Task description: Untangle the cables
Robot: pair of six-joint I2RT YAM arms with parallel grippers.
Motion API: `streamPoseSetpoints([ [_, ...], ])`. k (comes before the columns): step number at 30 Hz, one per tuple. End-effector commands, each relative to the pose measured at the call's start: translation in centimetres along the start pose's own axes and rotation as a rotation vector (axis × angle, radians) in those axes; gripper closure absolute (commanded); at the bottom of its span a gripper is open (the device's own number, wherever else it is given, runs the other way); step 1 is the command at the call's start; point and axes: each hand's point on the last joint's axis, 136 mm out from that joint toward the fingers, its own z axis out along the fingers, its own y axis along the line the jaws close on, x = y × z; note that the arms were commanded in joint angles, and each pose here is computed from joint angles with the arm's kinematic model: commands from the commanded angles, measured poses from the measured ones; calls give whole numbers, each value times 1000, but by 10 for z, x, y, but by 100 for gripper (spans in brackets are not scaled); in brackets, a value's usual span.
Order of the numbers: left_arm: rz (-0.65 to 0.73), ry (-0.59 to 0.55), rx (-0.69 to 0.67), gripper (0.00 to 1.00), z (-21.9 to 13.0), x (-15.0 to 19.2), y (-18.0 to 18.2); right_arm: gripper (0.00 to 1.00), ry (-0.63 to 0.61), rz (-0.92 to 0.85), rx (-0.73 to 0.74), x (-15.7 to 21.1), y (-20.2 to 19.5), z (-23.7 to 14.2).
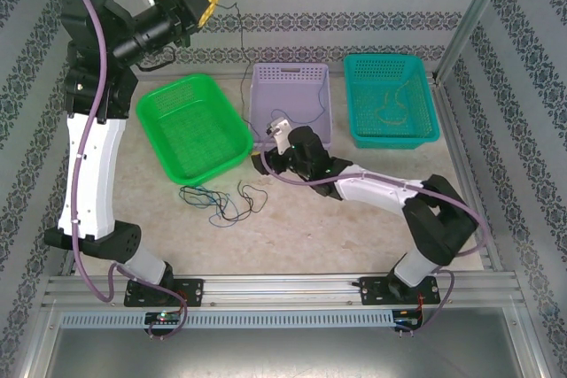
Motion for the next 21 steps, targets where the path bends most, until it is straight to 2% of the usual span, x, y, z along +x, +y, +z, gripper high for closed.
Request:
streamPoseSetpoints([
  [1,32,9,86,100,-4,0,-33,21,-82,15,17,-33,1,19],
  [3,32,1,77,100,-5,-2,-32,24,-108,44,-1,-43,4,29],
  [6,25,-15,56,100,-6,-8,-25,39,-134,90,-67,-59,15,36],
  [8,14,-38,39,100,-9,-16,-20,43,-144,110,-103,-66,22,35],
  [12,4,-96,37,100,-13,-38,-16,37,-135,119,-127,-60,28,23],
  [16,9,-147,99,100,-14,-61,-28,28,-120,120,-169,-45,32,6],
  [21,-25,-177,186,100,-14,-83,-40,22,-121,102,-237,-40,44,10],
])
